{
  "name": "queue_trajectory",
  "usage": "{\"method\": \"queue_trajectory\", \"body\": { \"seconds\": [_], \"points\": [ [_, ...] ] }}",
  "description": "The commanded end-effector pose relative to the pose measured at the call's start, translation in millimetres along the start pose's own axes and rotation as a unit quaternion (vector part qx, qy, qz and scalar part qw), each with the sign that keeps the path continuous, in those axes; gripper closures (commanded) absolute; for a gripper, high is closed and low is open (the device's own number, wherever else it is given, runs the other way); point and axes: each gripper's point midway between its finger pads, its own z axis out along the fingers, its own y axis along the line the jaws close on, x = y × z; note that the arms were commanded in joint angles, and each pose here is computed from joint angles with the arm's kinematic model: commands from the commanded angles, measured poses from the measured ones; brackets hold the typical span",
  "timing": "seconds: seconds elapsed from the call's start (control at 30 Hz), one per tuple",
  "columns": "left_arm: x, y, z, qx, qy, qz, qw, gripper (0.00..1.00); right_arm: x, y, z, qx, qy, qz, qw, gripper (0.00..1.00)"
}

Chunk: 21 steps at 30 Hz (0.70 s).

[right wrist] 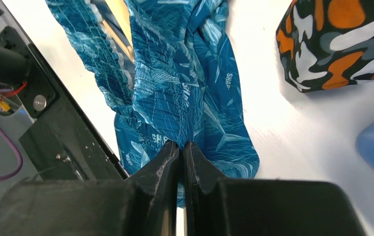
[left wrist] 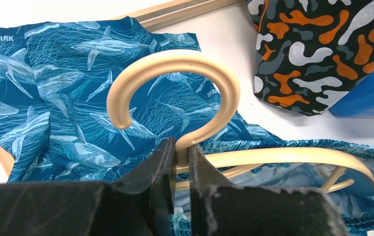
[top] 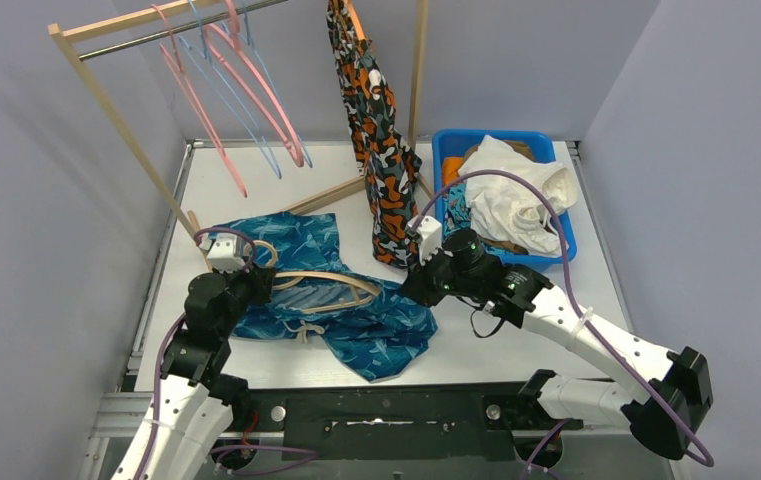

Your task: Remove the shorts from the hanger

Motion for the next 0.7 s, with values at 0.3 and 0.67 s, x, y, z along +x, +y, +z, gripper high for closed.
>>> {"method": "queue_trajectory", "body": {
  "seconds": [0.3,0.67],
  "points": [
    [-53.4,-0.8,-15.6,-0.012,-0.106,-0.011,0.994,1.0,59.5,-37.9,34.8,0.054,0.096,0.028,0.993,1.0],
    [-49.6,-6.7,-12.7,0.005,-0.097,-0.005,0.995,1.0,1.6,-35.3,30.8,0.071,0.007,0.053,0.996,0.77]
  ]
}}
